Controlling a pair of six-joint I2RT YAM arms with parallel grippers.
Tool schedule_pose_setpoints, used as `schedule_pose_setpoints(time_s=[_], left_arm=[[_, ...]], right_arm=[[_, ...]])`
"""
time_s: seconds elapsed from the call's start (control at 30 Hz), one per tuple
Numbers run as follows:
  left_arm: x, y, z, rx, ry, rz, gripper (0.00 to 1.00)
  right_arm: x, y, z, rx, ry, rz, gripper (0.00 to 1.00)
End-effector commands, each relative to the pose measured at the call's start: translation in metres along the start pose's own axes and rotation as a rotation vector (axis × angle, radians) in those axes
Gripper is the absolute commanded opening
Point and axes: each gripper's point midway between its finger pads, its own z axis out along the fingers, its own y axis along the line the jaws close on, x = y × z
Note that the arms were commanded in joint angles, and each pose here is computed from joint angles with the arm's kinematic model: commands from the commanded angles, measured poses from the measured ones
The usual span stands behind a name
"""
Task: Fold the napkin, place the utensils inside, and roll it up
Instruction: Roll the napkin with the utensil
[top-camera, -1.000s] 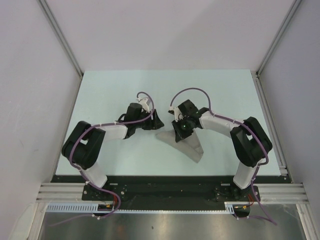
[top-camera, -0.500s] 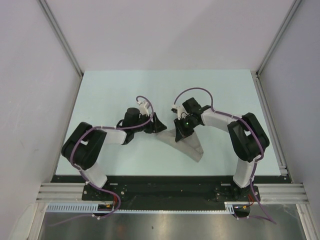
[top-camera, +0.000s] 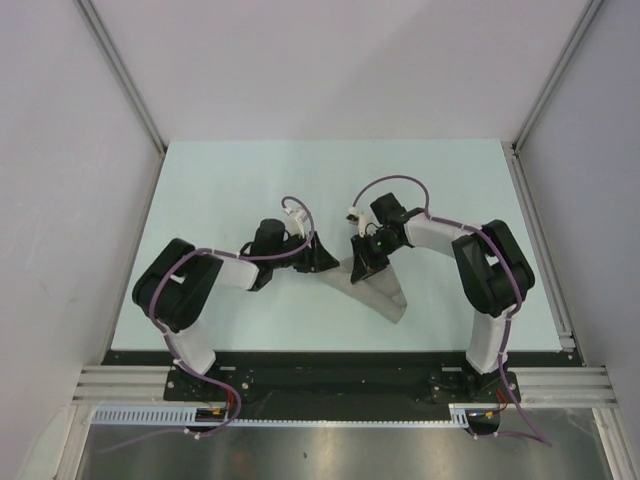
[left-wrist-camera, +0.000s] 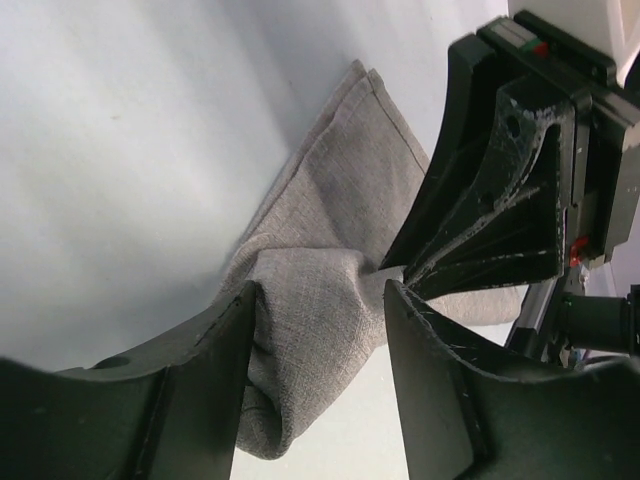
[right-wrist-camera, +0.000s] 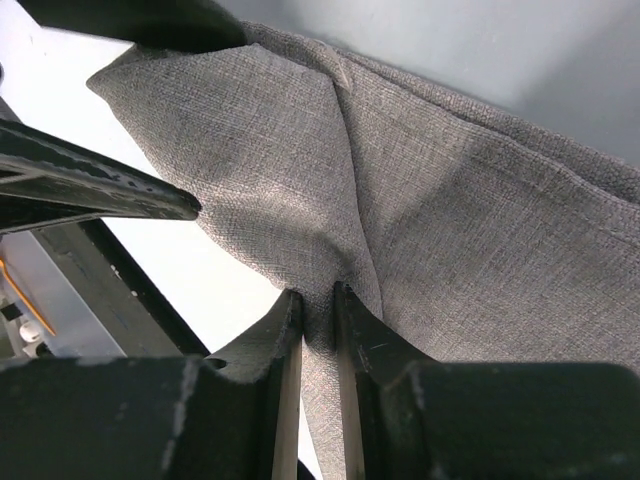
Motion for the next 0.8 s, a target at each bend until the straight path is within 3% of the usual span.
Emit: schedule_pose_setpoints(time_s=[0.0, 0.1, 0.17, 0.2, 0.3, 0.4, 0.77], left_arm=[[0.002, -0.015, 0.006, 0.068, 0.017, 0.033, 0.54], [0.007, -0.014, 0.008, 0.069, 0.036, 0.031, 0.45], [0.009, -0.011, 0.011, 0.064, 0.046, 0.026, 0.32], [0.010, -0.011, 0.011, 0.061, 0.048, 0.024, 0.23], [0.009, -0.006, 0.014, 0.038, 0.050, 0.020, 0.09], [0.007, -0.002, 0.017, 0.020, 0.051, 0.017, 0.04], [0.007, 0.004, 0.027, 0.009, 0.083, 0.010, 0.01]], right_arm=[[0.008, -0.065, 0.019, 0.223, 0.020, 0.001, 0.21], [0.006, -0.067, 0.017, 0.222, 0.009, 0.007, 0.23], [0.002, -0.066, 0.014, 0.217, -0.003, 0.007, 0.25], [0.000, -0.064, 0.010, 0.216, -0.010, 0.006, 0.30], [-0.009, -0.055, 0.001, 0.205, -0.038, -0.006, 0.46], [-0.021, -0.042, -0.014, 0.197, -0.085, -0.026, 0.62], [-0.037, -0.001, -0.070, 0.307, -0.249, -0.163, 0.71]])
